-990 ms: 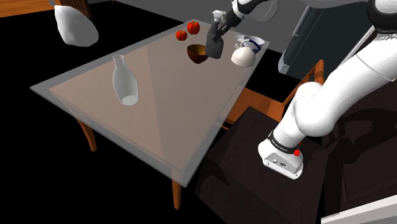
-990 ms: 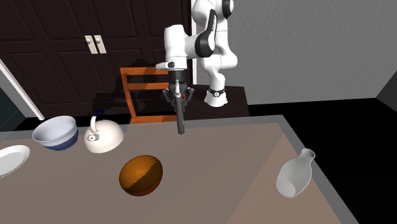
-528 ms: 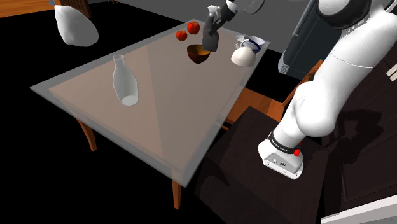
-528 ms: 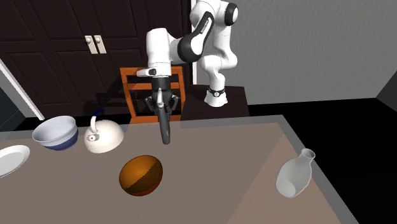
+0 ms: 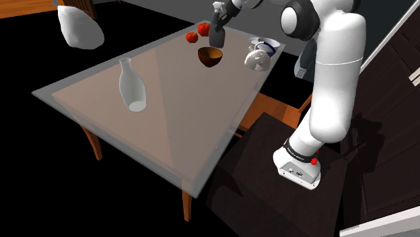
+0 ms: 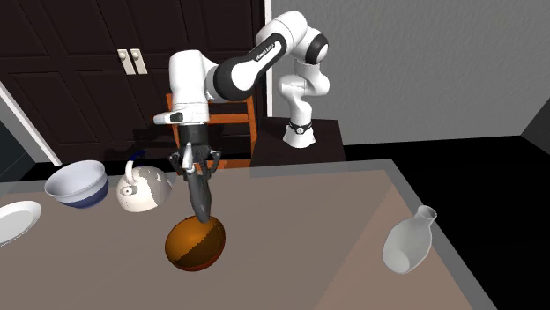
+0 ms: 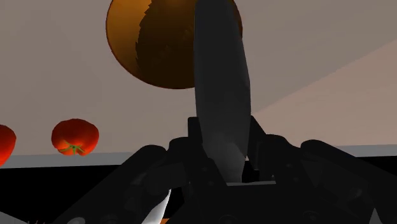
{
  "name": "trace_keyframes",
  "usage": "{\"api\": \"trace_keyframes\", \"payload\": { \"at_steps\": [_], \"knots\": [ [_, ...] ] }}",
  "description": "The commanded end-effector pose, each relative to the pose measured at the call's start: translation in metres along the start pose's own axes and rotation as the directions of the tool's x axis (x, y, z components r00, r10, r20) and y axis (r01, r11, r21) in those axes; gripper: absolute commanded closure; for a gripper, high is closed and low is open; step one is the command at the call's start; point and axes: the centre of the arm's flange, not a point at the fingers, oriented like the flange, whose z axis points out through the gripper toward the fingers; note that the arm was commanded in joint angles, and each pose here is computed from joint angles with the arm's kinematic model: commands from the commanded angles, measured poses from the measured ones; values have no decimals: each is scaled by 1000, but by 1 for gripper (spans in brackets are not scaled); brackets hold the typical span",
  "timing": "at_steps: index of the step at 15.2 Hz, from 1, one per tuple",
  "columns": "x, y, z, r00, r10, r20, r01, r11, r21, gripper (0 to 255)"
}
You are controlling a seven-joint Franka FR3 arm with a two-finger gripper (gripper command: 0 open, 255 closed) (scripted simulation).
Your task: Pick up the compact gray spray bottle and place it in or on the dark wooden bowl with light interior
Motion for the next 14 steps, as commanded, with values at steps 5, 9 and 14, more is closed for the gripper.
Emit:
{"api": "trace_keyframes", "payload": {
  "at_steps": [5,9,14],
  "knots": [
    [22,36,27,1000,-1,-1,1,1000,4,255],
    [12,36,45,1000,-1,-1,1,1000,4,255],
    [-5,36,72,1000,-1,-1,1,1000,4,255]
  ]
}}
